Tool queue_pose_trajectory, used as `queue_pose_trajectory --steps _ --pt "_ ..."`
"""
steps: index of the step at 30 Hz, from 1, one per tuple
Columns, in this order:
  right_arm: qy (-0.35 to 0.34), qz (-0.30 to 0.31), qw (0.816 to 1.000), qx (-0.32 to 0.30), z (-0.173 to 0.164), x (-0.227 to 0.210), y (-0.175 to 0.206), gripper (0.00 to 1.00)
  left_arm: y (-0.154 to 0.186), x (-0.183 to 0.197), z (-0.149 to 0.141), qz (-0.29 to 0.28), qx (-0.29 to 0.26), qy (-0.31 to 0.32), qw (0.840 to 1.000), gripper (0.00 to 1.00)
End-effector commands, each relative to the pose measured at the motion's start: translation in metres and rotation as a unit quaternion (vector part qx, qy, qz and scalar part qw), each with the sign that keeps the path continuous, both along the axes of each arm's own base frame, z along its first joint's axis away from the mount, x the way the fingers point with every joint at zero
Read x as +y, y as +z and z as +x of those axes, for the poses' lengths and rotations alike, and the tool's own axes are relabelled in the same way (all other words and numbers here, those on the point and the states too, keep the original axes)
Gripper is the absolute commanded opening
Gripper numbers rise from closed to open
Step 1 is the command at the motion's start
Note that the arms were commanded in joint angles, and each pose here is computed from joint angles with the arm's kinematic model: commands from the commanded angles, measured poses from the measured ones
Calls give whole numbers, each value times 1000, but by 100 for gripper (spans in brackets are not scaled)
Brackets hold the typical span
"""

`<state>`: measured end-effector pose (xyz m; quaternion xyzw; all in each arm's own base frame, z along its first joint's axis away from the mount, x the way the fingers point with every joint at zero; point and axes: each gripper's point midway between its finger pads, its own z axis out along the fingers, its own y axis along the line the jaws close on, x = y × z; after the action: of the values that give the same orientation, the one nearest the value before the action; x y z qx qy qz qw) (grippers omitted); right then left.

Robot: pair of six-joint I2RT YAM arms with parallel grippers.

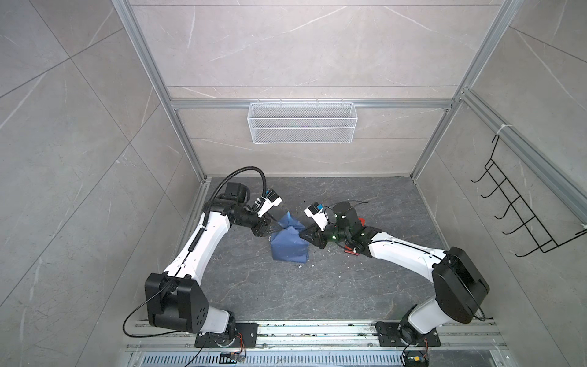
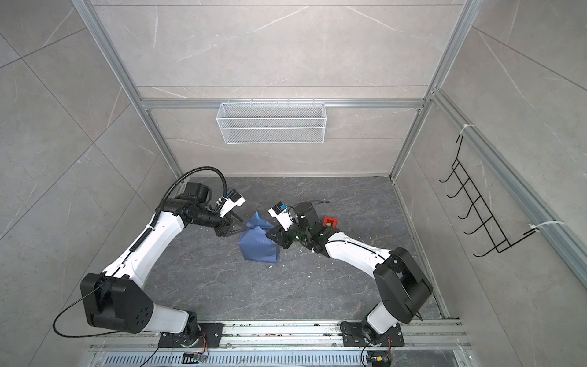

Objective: Wrap a gift box in wrapping paper
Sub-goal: Fold the seventh fold of the wrapping paper on the gift box.

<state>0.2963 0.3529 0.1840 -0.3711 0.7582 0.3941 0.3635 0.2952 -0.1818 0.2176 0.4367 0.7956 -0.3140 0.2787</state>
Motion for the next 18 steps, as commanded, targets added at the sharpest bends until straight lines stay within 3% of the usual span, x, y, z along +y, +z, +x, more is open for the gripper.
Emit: queue_pose_trajectory --steps 1,5,12,18 --pt "19 9 1000 -11 -4 5 13 28 -12 -9 -4 -21 19 -33 999 51" --pt "37 18 999 -1 -7 11 4 28 -15 -19 -2 -46 -16 -95 994 54" --pt "66 54 996 5 -16 18 3 28 -7 -38 -12 -68 -73 -188 977 50" --pt "79 53 995 8 -20 18 -5 27 -3 -48 -16 -91 -69 -211 971 43"
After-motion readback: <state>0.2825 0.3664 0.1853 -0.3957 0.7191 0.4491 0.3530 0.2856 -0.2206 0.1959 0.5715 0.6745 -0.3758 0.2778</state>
